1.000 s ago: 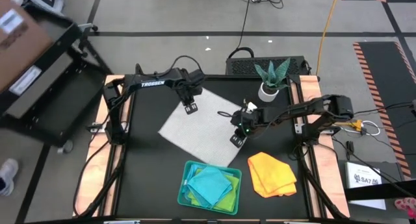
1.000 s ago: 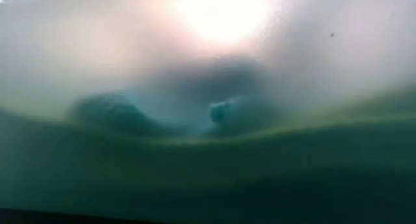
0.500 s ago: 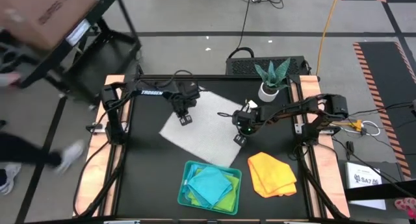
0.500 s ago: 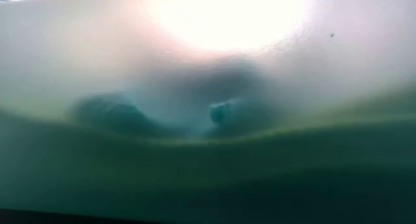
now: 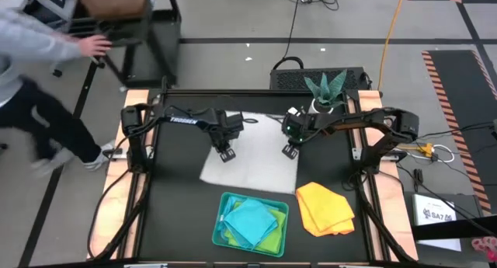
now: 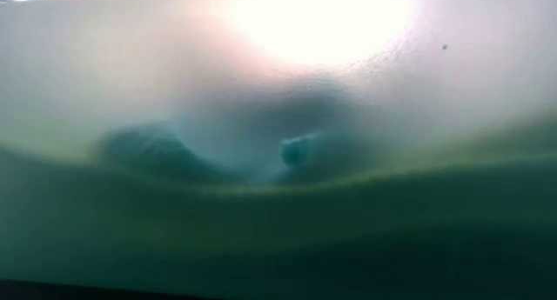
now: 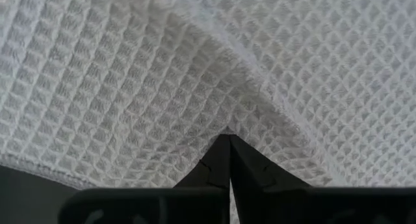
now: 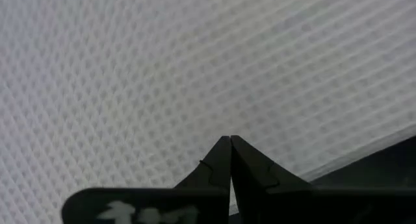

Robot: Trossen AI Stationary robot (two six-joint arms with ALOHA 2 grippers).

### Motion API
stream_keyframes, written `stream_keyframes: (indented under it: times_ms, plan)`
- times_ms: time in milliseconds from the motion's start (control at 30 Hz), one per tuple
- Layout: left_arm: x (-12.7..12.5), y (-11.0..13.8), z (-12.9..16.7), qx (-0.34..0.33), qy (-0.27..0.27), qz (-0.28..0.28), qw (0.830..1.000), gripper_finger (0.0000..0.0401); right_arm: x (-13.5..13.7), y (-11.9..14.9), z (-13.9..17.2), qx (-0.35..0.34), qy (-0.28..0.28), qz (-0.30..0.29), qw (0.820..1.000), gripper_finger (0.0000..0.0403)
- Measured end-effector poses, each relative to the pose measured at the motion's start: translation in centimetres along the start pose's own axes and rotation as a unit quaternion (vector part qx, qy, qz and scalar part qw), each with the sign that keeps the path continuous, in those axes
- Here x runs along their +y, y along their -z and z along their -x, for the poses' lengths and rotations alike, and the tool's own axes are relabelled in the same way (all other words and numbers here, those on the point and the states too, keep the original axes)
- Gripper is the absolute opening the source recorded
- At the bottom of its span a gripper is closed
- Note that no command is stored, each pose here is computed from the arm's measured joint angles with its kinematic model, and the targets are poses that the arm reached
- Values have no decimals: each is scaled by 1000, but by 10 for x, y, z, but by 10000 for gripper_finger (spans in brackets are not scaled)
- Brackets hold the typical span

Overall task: Fold microfiber towels
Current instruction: Fold the gray microfiber cloth

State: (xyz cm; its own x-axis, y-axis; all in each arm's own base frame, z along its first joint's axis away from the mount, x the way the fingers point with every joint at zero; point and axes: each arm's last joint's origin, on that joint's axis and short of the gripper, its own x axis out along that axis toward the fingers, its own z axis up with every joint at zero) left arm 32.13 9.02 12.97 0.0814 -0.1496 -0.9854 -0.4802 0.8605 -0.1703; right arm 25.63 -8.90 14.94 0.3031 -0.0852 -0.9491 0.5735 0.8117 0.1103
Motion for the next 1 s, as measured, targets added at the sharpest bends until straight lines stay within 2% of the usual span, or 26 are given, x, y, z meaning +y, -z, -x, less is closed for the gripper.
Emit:
stream_keyframes:
  times_ms: [233,333,433,533,767,867,1000]
  plan:
    - [-12,0,0,-10,-14,15,1000,17,-12,-6,20,-40,-6,-13,999,0]
    - [-15,-4,12,-36,-23,13,999,14,-12,-6,30,-55,-27,-25,998,0]
    - [-11,-9,30,-85,-64,19,994,5,-11,-6,37,-62,-44,-51,996,0]
    - [0,-10,56,-138,-87,42,986,4,-12,-6,38,-66,-44,-65,995,0]
    - [33,-1,96,-177,-109,102,973,25,-25,-10,39,-76,-36,-89,992,0]
    - [49,0,104,-195,-131,122,964,25,-33,-12,40,-79,-32,-102,991,0]
    - [74,-1,107,-190,-121,157,962,26,-39,-15,41,-86,-45,-101,990,0]
